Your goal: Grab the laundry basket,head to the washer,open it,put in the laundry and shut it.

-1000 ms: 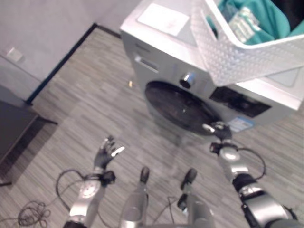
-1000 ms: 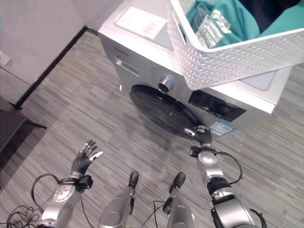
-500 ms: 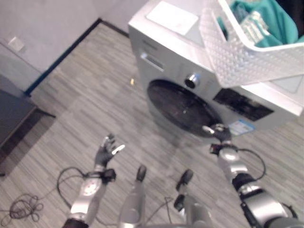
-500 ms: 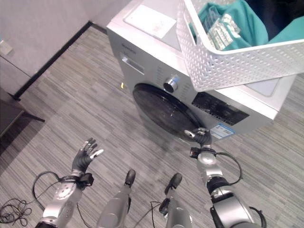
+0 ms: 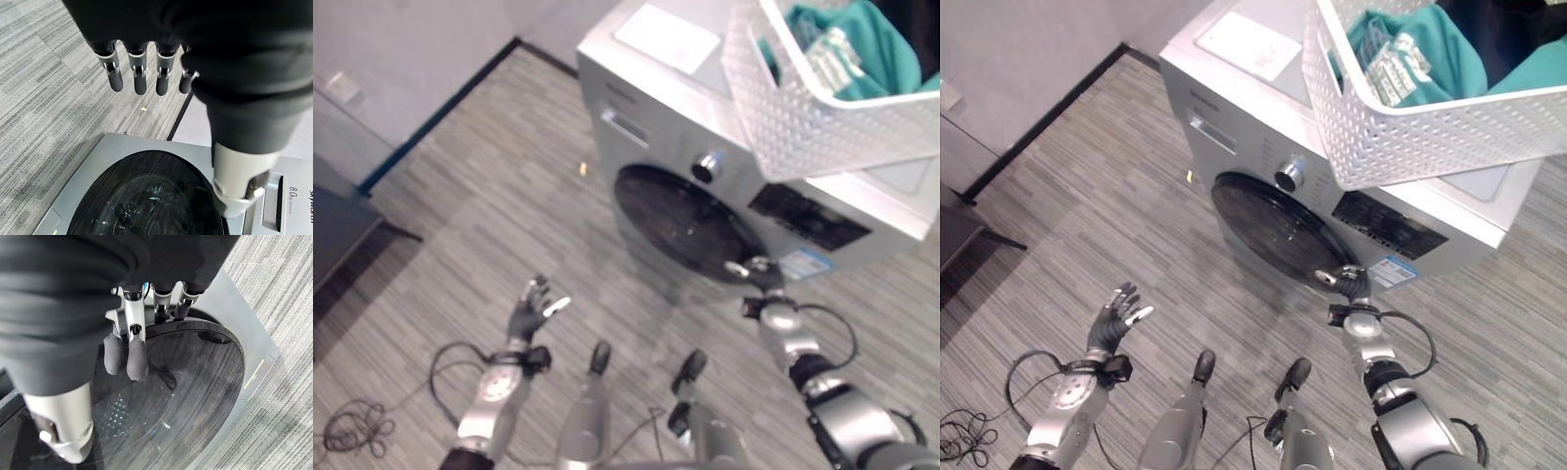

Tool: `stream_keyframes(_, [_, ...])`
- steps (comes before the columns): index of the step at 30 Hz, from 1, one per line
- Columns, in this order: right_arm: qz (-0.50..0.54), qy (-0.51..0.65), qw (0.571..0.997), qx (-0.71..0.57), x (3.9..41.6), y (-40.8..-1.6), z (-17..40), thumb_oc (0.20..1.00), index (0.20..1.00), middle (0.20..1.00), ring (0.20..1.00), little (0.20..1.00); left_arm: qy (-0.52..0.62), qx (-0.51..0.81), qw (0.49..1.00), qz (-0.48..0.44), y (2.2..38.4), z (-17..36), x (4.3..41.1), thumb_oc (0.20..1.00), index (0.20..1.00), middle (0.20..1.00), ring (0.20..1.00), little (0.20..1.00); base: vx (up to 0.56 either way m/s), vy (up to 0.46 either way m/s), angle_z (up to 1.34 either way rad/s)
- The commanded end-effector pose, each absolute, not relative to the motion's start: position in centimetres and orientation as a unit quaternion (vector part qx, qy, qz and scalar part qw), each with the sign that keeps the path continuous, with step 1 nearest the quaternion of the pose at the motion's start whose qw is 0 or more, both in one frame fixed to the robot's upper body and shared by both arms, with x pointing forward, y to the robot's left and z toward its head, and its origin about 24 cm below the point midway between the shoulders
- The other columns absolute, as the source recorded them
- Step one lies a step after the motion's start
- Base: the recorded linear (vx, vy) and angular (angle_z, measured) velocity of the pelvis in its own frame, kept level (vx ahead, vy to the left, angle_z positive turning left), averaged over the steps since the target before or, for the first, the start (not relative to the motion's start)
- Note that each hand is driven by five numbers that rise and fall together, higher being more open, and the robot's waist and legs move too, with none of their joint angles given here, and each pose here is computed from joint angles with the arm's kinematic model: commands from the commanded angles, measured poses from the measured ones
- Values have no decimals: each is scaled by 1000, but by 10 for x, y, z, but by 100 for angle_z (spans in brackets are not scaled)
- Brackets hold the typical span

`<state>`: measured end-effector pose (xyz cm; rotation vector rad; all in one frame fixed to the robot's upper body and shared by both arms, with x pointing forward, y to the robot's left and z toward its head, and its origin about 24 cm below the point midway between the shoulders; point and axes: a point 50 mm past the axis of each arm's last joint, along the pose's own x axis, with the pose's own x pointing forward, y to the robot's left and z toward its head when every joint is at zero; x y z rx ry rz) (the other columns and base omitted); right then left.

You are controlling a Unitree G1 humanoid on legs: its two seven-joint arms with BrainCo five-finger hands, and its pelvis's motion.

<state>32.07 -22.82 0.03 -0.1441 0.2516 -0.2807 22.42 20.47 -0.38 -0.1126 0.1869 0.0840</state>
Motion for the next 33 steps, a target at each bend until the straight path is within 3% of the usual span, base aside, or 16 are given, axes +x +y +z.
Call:
stream_keyframes(1, [298, 225, 928, -5, 281, 36, -16, 1000, 1000, 1000, 1000, 1000, -5, -8, 999, -49, 185, 42, 249, 1000, 1000, 1000, 1000, 1000, 0, 0, 0])
stream_keyframes(17, [335, 224, 915, 8, 267, 41, -21, 1000, 1000, 1000, 1000, 1000, -17, -15, 999, -50, 185, 47, 247, 1000, 1000, 1000, 1000, 1000, 17, -19, 11])
stream_keyframes(33, [290, 252, 923, 15, 268, 29, -33, 1000, 1000, 1000, 1000, 1000, -12, -25, 998, -54, 180, 45, 248, 1000, 1000, 1000, 1000, 1000, -14, 16, 23])
